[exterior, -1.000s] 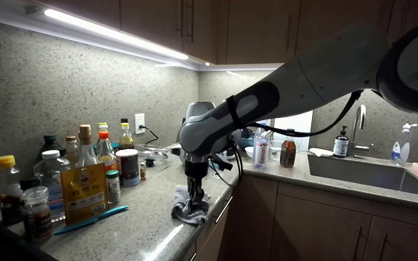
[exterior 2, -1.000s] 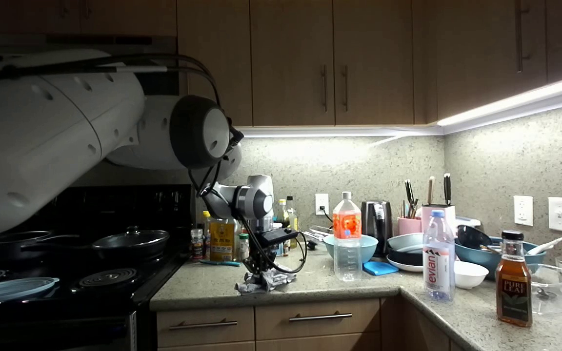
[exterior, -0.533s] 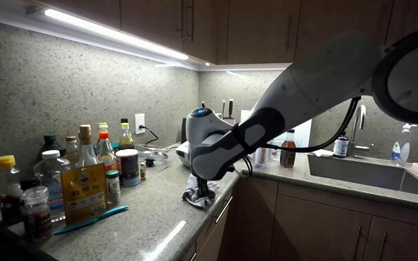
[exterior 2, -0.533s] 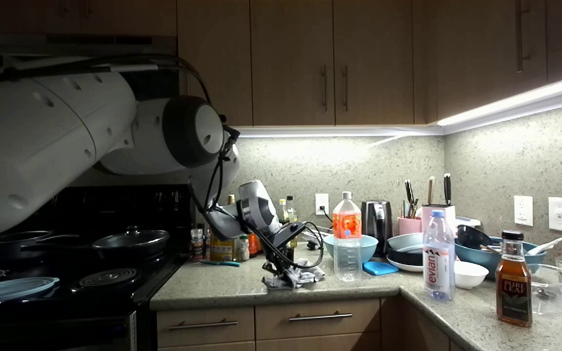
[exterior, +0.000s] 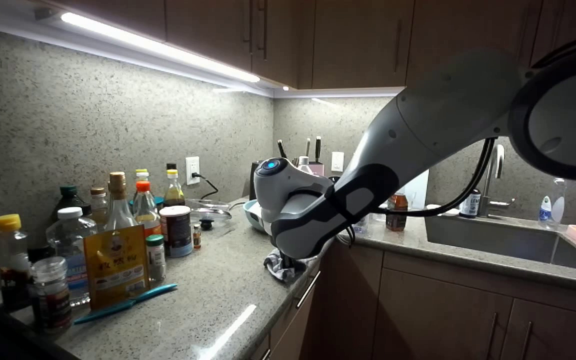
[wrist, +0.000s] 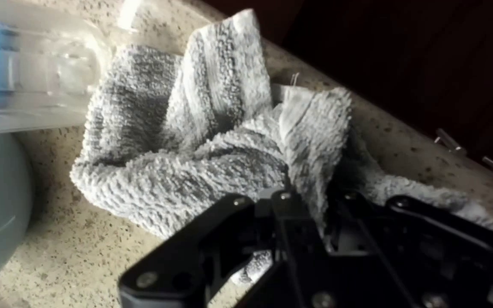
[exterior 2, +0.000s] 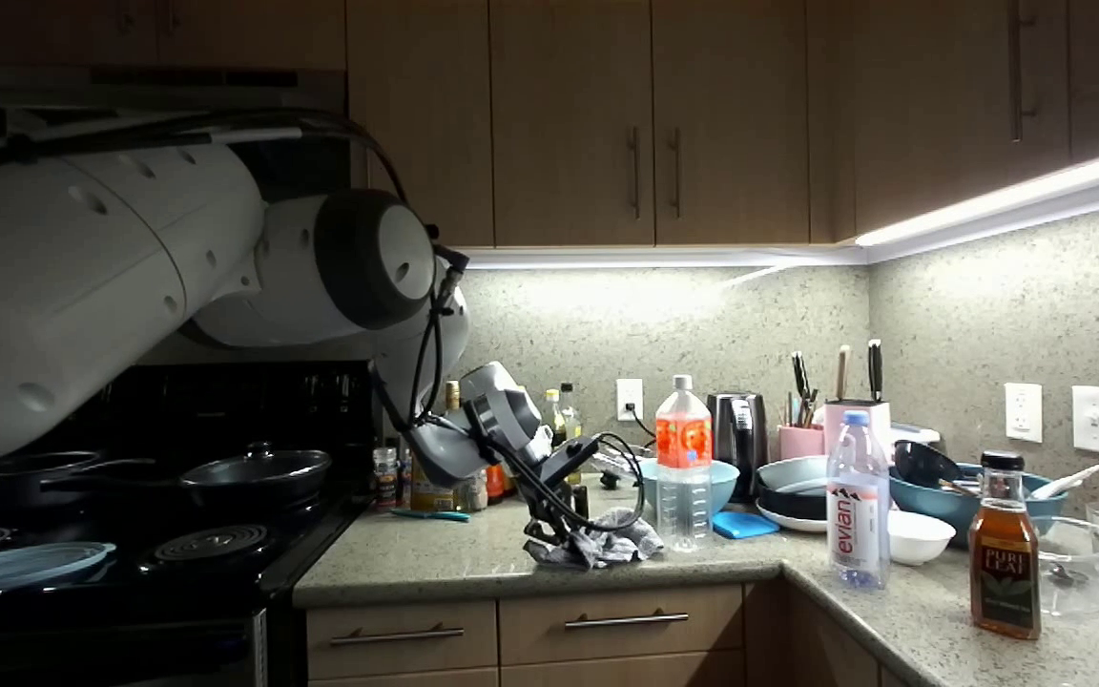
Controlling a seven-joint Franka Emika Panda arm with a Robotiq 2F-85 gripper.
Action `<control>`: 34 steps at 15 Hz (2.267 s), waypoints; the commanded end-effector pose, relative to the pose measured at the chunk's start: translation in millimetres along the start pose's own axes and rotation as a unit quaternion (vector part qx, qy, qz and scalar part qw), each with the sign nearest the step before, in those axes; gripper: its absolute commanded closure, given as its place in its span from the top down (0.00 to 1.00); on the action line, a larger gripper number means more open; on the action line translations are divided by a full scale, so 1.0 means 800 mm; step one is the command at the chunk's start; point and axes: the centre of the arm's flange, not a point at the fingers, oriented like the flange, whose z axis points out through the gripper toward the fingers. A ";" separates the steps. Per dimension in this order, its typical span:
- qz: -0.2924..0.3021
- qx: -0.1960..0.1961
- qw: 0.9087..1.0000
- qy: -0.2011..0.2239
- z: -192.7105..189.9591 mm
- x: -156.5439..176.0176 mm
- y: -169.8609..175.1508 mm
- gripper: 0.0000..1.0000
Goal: Use the towel to wipe the left side of the countertop
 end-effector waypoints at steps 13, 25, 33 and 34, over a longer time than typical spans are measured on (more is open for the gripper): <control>-0.065 0.275 0.932 0.226 -0.052 0.028 -0.032 0.03; -0.123 0.452 0.851 0.238 -0.084 0.038 -0.076 0.37; -0.123 0.454 0.850 0.237 -0.085 0.038 -0.075 0.48; -0.123 0.454 0.850 0.237 -0.085 0.038 -0.075 0.48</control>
